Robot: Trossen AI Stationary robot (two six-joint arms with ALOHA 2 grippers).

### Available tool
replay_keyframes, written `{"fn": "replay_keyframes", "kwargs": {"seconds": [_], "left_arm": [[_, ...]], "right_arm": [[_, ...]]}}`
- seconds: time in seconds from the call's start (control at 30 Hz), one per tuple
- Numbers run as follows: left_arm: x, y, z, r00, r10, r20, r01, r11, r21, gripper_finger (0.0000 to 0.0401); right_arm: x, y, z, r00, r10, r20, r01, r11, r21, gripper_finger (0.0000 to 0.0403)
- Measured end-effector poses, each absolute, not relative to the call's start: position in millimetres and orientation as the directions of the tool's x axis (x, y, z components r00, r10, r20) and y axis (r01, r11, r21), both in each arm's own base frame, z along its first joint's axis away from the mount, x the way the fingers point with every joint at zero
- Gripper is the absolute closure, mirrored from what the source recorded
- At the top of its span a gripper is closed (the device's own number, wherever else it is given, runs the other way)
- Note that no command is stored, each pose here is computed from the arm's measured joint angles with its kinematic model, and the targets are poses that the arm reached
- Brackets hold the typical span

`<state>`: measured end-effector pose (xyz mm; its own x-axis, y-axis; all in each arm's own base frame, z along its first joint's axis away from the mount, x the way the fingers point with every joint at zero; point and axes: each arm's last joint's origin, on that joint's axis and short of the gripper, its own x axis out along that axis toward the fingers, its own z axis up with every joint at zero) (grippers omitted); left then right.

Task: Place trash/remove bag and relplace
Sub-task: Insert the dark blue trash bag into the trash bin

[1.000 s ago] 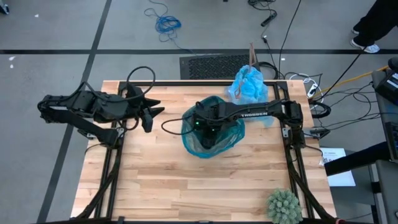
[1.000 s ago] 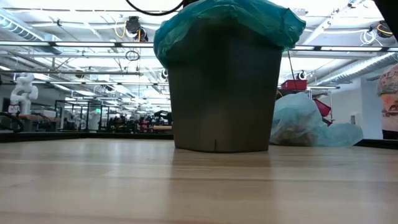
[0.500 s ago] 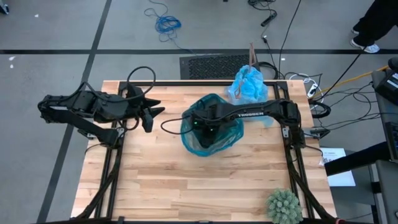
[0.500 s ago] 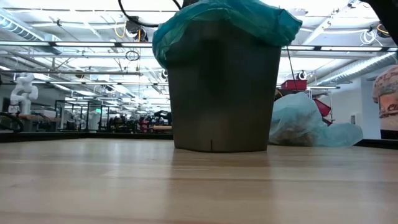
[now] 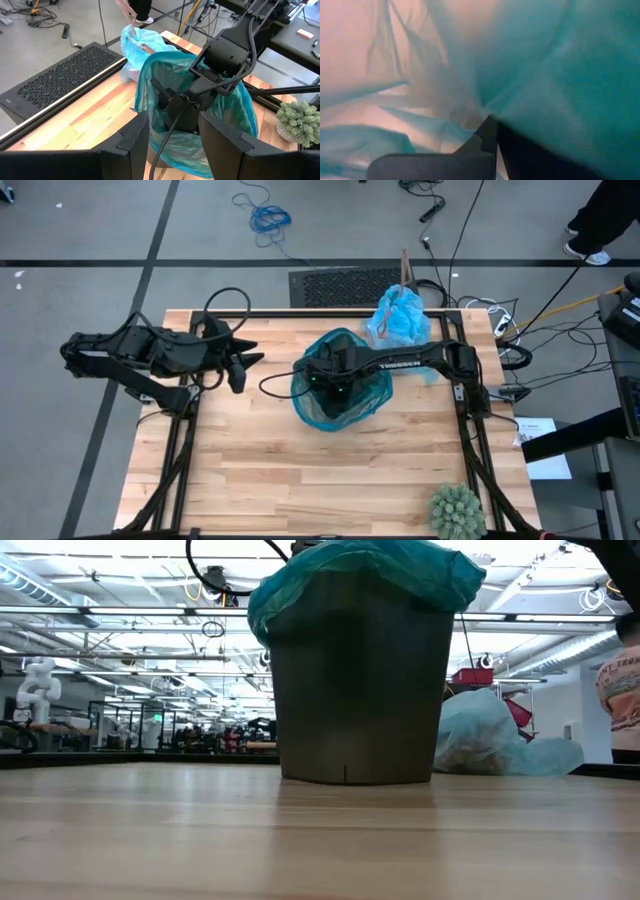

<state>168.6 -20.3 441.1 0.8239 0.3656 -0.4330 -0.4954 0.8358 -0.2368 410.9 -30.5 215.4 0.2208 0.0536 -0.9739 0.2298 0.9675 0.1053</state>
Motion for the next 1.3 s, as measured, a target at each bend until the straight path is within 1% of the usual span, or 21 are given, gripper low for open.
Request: {"fn": "replay_keyframes", "kwargs": {"seconds": [0.23,0.37,0.47,0.57,0.73,1.3], "left_arm": [[169,-20,441,0.824,0.366,-0.433,-0.495,0.836,-0.237,0.0235],[169,-20,441,0.824,0.366,-0.433,-0.495,0.836,-0.236,0.0235],[169,-20,441,0.824,0.366,-0.433,-0.495,0.836,-0.236,0.0235],[169,-20,441,0.824,0.366,-0.433,-0.496,0.836,-0.236,0.0235],[169,-20,441,0.824,0.365,-0.433,-0.495,0.836,-0.237,0.0235],[169,-20,441,0.824,0.362,-0.435,-0.493,0.837,-0.237,0.0235]], "right_arm": [[406,-29,224,0.183,0.073,-0.980,0.243,0.963,0.117,0.0403],[409,-28,229,0.215,0.067,-0.974,0.240,0.963,0.120,0.0403],[414,-29,221,0.235,0.064,-0.970,0.239,0.963,0.121,0.0403],[417,-30,205,0.183,0.065,-0.981,0.248,0.963,0.110,0.0403],[419,-28,197,0.165,0.065,-0.984,0.229,0.968,0.102,0.0403],[421,-28,255,0.257,0.051,-0.965,0.263,0.957,0.120,0.0403]]}}
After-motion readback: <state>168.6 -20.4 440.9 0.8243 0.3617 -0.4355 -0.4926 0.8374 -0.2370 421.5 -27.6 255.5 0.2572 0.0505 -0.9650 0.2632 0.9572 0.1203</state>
